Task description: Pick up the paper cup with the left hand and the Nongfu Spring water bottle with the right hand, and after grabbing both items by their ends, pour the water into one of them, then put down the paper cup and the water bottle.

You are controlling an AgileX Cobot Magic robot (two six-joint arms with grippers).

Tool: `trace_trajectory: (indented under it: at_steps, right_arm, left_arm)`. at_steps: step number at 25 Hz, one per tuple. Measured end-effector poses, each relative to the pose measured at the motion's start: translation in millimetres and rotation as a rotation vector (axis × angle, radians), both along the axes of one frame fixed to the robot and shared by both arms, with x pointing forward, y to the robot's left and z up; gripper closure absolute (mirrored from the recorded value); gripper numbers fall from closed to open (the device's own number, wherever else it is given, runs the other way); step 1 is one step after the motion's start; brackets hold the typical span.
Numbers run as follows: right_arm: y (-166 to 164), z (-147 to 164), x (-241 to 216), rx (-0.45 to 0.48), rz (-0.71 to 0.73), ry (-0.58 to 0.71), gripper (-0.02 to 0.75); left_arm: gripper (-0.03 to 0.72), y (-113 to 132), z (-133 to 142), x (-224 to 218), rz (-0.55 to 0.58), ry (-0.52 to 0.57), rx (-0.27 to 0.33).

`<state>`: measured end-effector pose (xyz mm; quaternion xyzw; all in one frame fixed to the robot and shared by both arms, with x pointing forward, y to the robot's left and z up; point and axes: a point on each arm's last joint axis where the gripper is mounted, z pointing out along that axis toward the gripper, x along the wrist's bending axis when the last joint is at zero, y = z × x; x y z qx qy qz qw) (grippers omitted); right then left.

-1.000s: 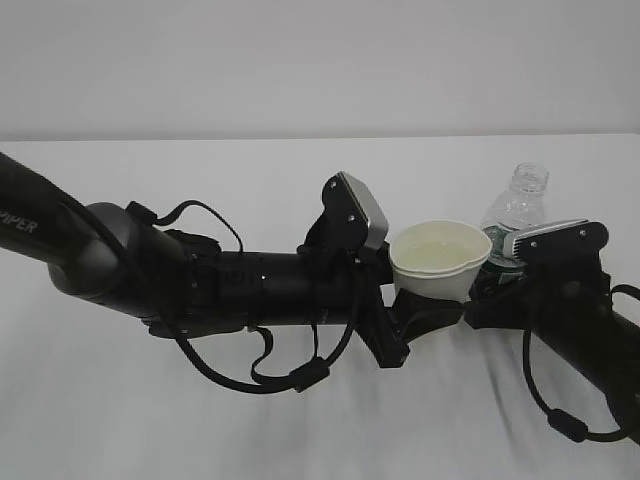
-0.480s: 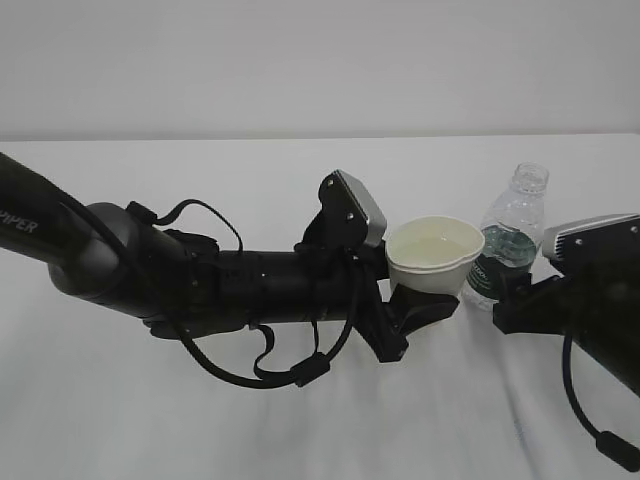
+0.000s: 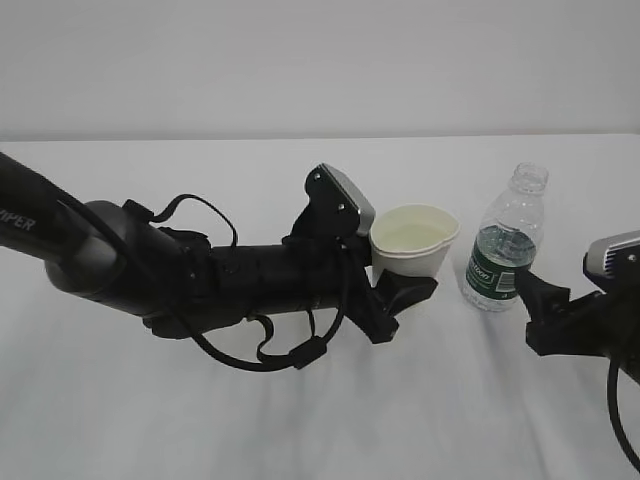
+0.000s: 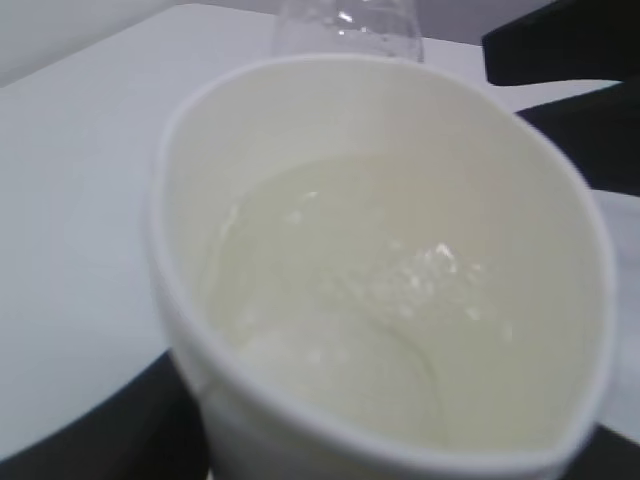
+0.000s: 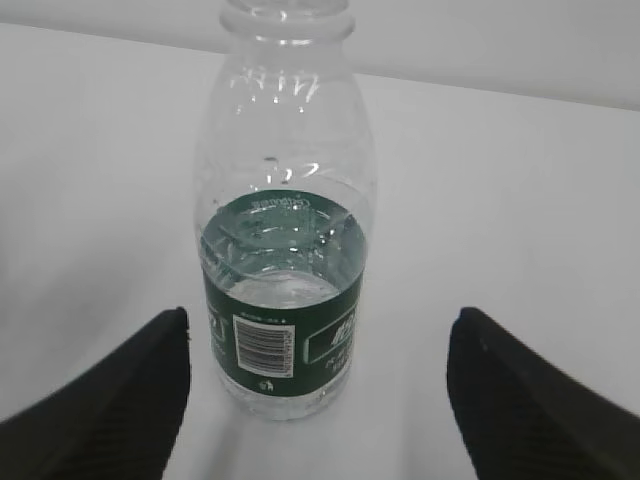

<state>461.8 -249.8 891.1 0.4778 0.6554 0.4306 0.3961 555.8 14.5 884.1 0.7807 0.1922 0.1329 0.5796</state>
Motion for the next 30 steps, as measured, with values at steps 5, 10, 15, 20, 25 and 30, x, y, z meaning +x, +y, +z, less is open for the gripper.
trace_trajectory:
  at_steps: [5, 10, 15, 20, 25, 30]
  right_arm:
    - [-0.3, -0.5, -1.1, -0.003, 0.001, 0.004, 0.139]
    - [-0.1, -0.5, -1.1, -0.003, 0.002, 0.004, 0.141]
    - [-0.1, -0.5, -1.1, -0.003, 0.002, 0.004, 0.141]
    - [-0.1, -0.5, -1.1, -0.003, 0.002, 0.004, 0.142]
    - [-0.1, -0.5, -1.1, -0.003, 0.002, 0.004, 0.143]
    - [-0.1, -0.5, -1.1, -0.003, 0.002, 0.004, 0.143]
  left_arm:
    - [0.244, 22.0, -0.8, 17.6, 0.072, 0.006, -0.001]
    - [0.244, 46.8, -5.1, 28.0, 0.133, 0.021, -0.014]
    - [0.251, 67.4, -8.2, 31.9, 0.167, 0.026, -0.05]
    - [0.259, 90.3, -11.9, 36.2, 0.207, 0.015, -0.061]
    - [0.267, 113.7, -15.4, 36.9, 0.248, 0.012, -0.092]
    - [0.267, 134.6, -20.6, 36.5, 0.29, 0.015, -0.088]
